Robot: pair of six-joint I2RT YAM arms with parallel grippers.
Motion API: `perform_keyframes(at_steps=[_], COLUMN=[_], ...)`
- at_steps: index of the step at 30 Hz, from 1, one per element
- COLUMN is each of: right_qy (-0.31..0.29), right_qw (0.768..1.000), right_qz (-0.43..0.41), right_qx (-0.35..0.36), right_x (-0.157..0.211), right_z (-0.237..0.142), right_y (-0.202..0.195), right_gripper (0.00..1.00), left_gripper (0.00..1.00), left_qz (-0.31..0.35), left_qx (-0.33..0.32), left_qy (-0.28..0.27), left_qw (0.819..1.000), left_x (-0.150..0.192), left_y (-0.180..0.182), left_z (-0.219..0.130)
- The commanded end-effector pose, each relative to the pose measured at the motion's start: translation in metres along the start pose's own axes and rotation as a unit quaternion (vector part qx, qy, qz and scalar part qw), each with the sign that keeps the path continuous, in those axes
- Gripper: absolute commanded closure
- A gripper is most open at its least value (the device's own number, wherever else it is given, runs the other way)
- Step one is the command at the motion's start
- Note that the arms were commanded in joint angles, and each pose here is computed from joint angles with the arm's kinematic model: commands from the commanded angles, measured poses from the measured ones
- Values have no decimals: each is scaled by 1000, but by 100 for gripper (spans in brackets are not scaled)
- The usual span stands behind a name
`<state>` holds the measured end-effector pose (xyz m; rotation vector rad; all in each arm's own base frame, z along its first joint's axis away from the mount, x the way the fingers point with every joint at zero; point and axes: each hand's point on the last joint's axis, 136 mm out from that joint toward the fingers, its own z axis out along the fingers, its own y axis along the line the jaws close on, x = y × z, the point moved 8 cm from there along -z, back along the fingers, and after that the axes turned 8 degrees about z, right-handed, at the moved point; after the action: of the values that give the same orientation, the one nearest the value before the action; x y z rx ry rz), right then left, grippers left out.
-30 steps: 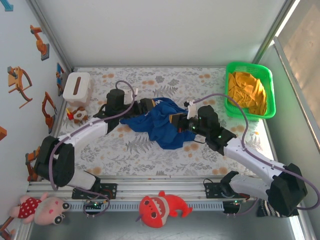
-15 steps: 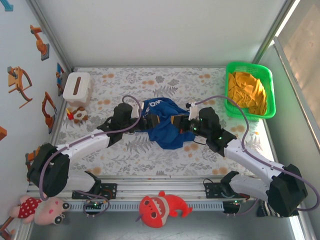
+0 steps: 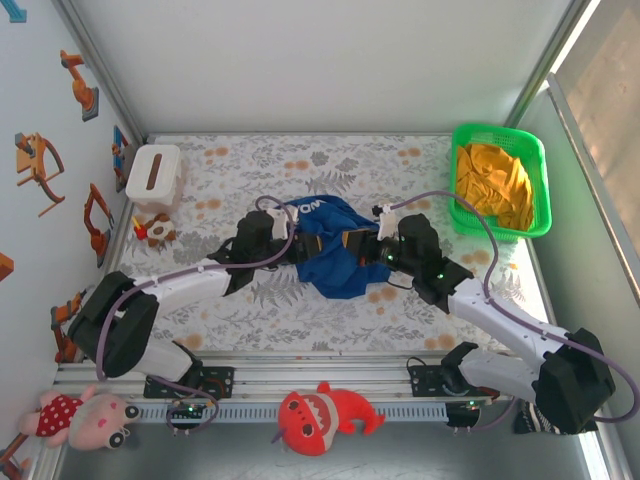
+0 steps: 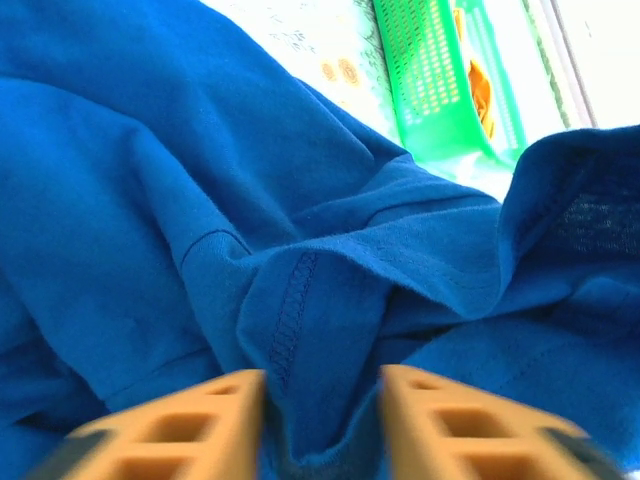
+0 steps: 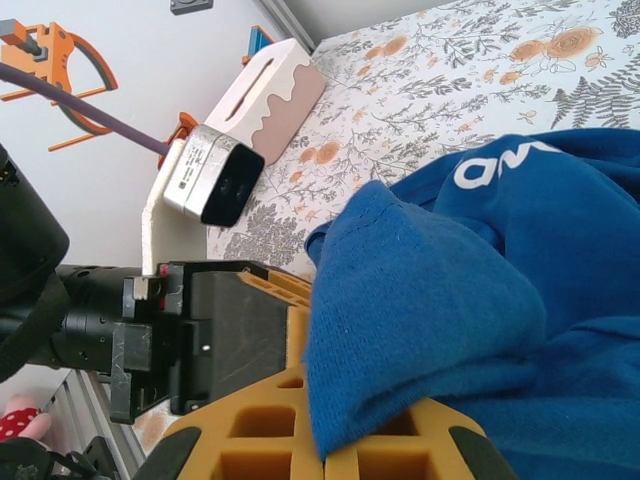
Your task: Fold the inside-out t-shirt
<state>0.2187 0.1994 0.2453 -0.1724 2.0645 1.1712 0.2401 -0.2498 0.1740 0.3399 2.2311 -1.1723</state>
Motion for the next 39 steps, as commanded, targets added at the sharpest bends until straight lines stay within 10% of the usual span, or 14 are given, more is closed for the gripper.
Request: perform_keyframes(at_steps=[1,8,11,19,22,39], right_qy=[-18,-25,-20,-19,4,61], right_qw=[1000,991,980,982,987,988], right_qz=[5,45,70,68,52,-94], right_qx=[15,123,186,177,150,106], right_x=[-2,30,49,42,36,14], right_z=[-7,-18,-25,-35,-27,59], right_y=[-4,-52,-77,-64,-52,14], right_gripper=[100,100,60,47,27,33], left_gripper=[100,100,100,100,100,100], left_qz=[13,67,83,95,93,115], left_qx=[20,13,18,13,14,73], left_qy=[-21,-58,-60,-44,-46,-87], left_qw=[999,996,995,994,994,987], left_x=[-10,-28,-24,-5,-6,-61], left_y=[-9,-32,-36,-27,-29,-87], left_z=[0,-33,-43,-52,-52,-76])
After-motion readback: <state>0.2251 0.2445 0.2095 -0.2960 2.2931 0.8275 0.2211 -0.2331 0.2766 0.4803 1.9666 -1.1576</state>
